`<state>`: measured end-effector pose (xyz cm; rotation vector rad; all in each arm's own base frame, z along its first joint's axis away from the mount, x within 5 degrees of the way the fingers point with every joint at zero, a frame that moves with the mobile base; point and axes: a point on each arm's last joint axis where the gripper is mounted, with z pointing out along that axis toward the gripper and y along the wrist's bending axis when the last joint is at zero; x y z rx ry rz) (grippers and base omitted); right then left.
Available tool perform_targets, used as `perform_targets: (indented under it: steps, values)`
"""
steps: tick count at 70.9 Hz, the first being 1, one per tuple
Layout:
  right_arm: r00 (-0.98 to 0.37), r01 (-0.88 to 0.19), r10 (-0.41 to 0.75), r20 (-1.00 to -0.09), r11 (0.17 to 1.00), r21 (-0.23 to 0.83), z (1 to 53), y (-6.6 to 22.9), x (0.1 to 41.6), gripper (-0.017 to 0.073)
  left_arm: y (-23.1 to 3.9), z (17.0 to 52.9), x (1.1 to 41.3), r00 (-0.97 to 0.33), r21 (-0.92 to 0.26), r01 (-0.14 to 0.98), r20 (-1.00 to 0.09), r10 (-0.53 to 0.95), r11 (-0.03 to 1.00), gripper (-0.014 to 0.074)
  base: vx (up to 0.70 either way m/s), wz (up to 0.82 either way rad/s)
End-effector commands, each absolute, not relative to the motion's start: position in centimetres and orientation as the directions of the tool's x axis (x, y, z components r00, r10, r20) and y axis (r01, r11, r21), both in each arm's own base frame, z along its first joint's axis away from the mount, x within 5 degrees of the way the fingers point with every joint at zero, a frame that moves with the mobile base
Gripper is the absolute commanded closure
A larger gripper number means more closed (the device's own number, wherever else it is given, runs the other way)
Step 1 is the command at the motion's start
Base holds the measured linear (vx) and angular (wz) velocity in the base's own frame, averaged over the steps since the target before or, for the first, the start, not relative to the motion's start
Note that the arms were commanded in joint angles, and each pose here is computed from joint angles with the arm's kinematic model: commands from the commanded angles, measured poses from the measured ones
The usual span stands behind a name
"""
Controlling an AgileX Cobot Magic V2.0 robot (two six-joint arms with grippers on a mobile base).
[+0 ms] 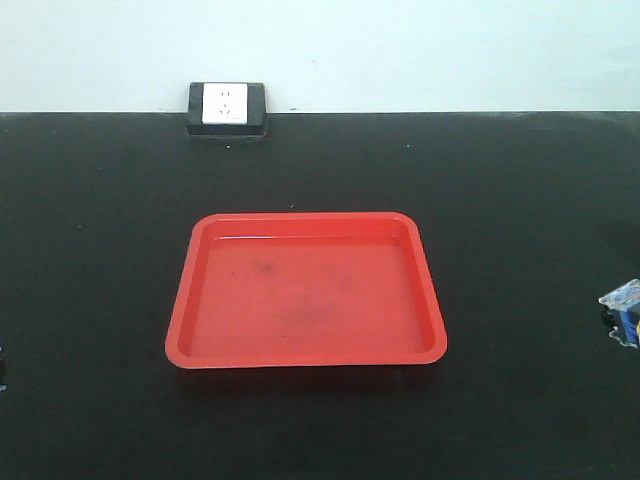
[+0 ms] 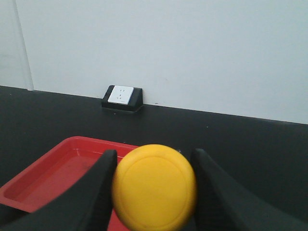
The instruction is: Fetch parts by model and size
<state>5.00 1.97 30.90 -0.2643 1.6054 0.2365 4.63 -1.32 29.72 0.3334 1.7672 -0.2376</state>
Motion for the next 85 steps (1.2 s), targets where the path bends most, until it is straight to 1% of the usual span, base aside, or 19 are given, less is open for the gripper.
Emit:
perform_targets:
  steps: [1,34,44,58,61,69,79,85]
  values:
    - [0.056,-0.289,-0.002,-0.998,0.957,-0.018,32.5,1.8,5.0,0.0565,-1.5,31.2,4.8,-0.116,0.016,0.366,-0.991,0.063,0.931,0.0601,0.0,0.0]
    - [0.056,-0.289,-0.002,-0.998,0.957,-0.018,32.5,1.8,5.0,0.0565,-1.6,31.3,4.9,-0.116,0.006,0.366,-0.992,0.052,0.931,0.0601,0.0,0.0]
    - [0.056,-0.289,-0.002,-0.998,0.957,-0.018,32.5,1.8,5.0,0.0565,-2.3,32.4,6.1,-0.173,-0.011,0.37,-0.983,0.058,0.929,0.06,0.0,0.0]
    - [0.056,-0.289,-0.002,-0.998,0.957,-0.018,32.5,1.8,5.0,0.0565,-4.2,35.4,10.1,-0.257,-0.011,0.371,-0.962,0.092,0.929,0.0597,0.0,0.0]
    - [0.056,-0.289,-0.002,-0.998,0.957,-0.018,32.5,1.8,5.0,0.0565,-5.1,36.0,12.0,-0.299,-0.008,0.37,-0.948,0.111,0.929,0.0597,0.0,0.0]
    - [0.056,-0.289,-0.002,-0.998,0.957,-0.018,32.5,1.8,5.0,0.0565,-6.6,36.9,15.0,-0.37,-0.016,0.368,-0.92,0.131,0.93,0.0595,0.0,0.0]
    - [0.056,-0.289,-0.002,-0.998,0.957,-0.018,32.5,1.8,5.0,0.0565,-8.9,36.9,19.4,-0.455,-0.05,0.367,-0.881,0.133,0.929,0.0593,0.0,0.0]
    - [0.056,-0.289,-0.002,-0.998,0.957,-0.018,32.5,1.8,5.0,0.0565,-10.3,36.2,22.1,-0.504,-0.061,0.364,-0.852,0.141,0.929,0.0591,0.0,0.0]
